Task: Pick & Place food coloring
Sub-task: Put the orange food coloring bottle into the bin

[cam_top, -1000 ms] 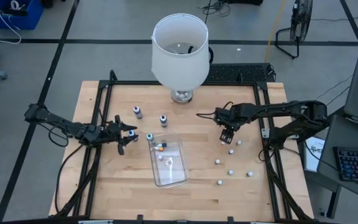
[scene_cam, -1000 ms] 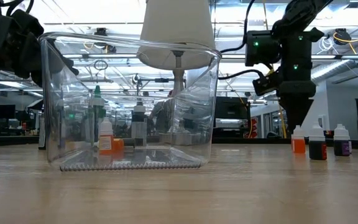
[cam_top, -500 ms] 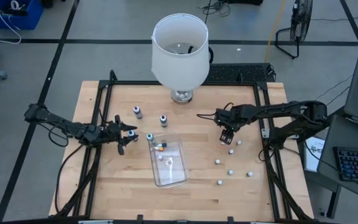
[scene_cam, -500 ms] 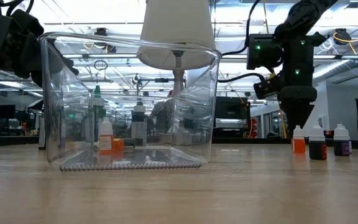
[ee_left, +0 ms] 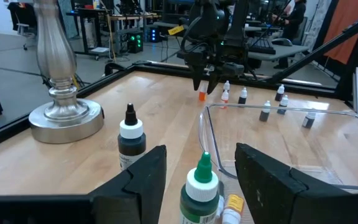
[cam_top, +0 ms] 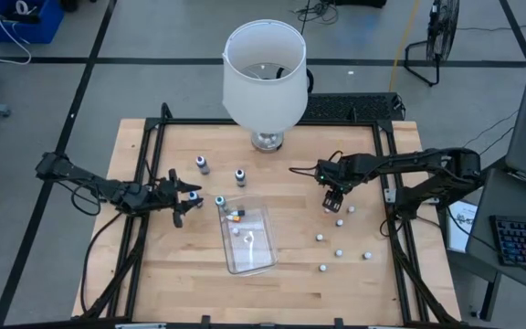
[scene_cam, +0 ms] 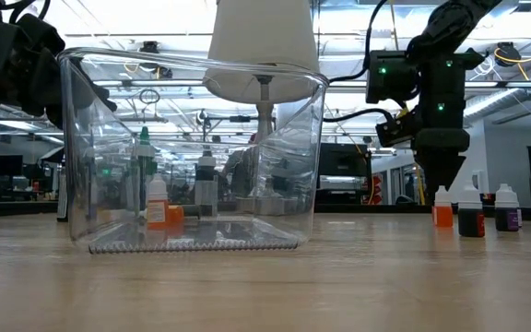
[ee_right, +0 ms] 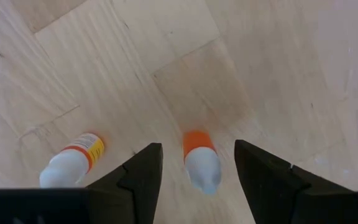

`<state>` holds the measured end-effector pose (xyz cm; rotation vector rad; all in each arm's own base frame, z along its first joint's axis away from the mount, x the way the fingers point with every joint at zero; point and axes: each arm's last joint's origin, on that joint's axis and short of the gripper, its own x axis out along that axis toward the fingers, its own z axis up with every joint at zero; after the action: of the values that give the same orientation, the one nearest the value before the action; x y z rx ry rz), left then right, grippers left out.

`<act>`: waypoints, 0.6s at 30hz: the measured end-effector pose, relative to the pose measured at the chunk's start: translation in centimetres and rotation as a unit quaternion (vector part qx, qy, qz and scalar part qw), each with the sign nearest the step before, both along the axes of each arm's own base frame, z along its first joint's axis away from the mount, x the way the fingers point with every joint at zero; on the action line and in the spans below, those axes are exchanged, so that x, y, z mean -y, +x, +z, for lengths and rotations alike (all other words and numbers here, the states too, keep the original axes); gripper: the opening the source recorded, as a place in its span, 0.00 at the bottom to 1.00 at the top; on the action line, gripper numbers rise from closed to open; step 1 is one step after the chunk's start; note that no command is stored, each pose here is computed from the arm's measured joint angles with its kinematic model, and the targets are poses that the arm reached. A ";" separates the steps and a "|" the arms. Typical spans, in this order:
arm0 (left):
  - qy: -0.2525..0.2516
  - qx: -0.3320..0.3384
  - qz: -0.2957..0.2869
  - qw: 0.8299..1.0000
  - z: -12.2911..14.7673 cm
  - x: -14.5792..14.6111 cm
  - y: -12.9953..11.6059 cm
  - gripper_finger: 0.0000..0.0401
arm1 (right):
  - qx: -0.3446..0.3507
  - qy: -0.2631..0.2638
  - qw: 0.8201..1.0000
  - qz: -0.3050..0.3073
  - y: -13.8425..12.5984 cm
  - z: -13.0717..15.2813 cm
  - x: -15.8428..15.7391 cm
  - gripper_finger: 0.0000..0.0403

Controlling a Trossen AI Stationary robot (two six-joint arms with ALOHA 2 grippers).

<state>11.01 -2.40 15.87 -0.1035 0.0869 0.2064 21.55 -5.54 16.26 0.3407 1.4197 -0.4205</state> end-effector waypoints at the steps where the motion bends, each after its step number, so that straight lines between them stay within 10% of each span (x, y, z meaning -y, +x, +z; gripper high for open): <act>1: 0.000 0.000 0.000 1.000 0.0 0.0 0.0 0.48 | 0.000 0.000 1.000 0.000 0.0 0.0 0.0 0.46; 18: 0.000 0.000 0.000 1.000 0.0 0.0 0.0 0.48 | -0.010 0.001 1.000 -0.002 -0.2 0.0 0.0 0.33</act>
<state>11.01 -2.40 15.88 -0.1037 0.0865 0.2066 21.35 -5.51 16.24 0.3414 1.4402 -0.4267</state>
